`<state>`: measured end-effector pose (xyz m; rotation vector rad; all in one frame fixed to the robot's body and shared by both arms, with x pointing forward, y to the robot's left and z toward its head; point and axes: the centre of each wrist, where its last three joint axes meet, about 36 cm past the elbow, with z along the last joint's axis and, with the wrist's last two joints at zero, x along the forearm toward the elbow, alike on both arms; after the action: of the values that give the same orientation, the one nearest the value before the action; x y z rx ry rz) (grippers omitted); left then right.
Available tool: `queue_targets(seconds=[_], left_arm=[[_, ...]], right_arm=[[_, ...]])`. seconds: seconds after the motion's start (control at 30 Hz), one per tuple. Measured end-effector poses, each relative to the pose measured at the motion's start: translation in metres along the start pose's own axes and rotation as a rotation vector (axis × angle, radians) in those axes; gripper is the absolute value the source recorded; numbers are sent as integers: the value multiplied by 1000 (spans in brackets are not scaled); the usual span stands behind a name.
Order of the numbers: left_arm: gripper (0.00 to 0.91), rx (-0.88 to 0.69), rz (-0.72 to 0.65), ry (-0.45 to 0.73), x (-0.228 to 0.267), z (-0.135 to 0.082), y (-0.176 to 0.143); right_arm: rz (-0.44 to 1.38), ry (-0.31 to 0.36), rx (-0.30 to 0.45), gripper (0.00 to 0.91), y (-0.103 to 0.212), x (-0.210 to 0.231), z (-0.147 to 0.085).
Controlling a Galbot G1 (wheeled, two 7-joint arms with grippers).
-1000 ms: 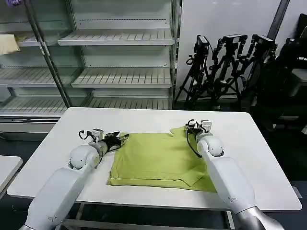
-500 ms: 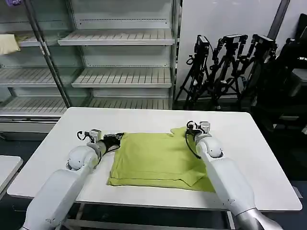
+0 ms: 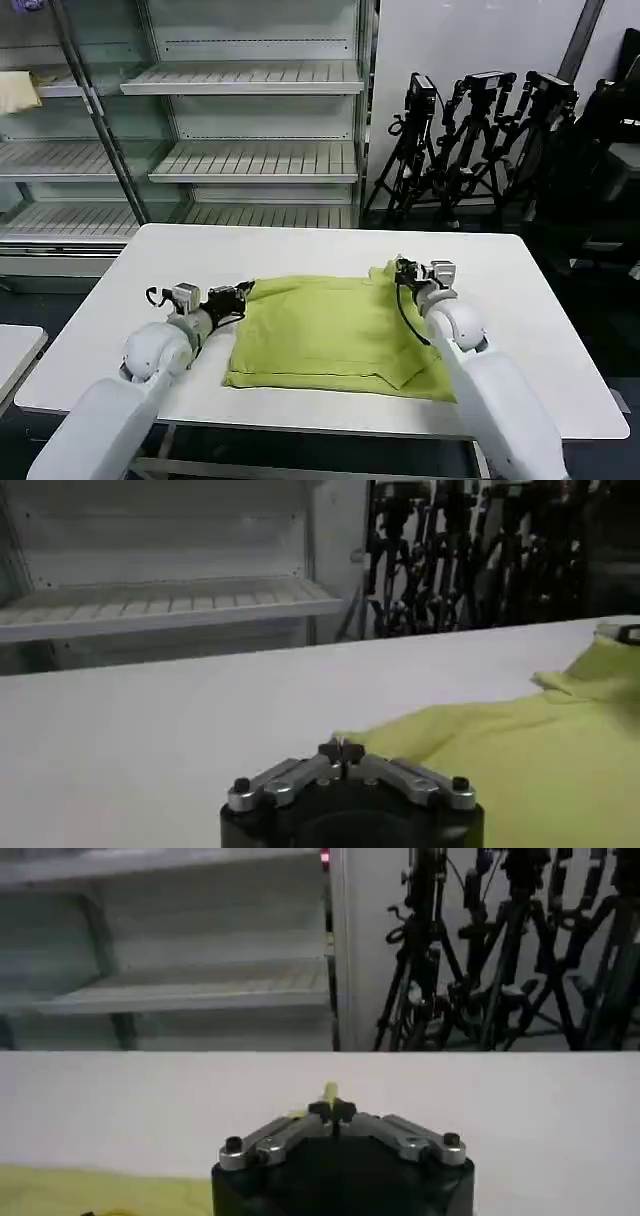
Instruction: Fold and organize the clothes.
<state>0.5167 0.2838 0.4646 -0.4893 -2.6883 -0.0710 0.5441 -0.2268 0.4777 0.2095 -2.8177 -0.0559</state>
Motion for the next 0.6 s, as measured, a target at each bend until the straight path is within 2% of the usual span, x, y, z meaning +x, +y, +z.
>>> queue_targets(seconds=[0.33,0.6], left_arm=[[10,-7,10,-26,38,21,-22],[10,-15,13,-41,61,27,-34]], right_arm=[[-40,-24,16,0,5,66,19],[-47,-20,34,0,4,104,31]])
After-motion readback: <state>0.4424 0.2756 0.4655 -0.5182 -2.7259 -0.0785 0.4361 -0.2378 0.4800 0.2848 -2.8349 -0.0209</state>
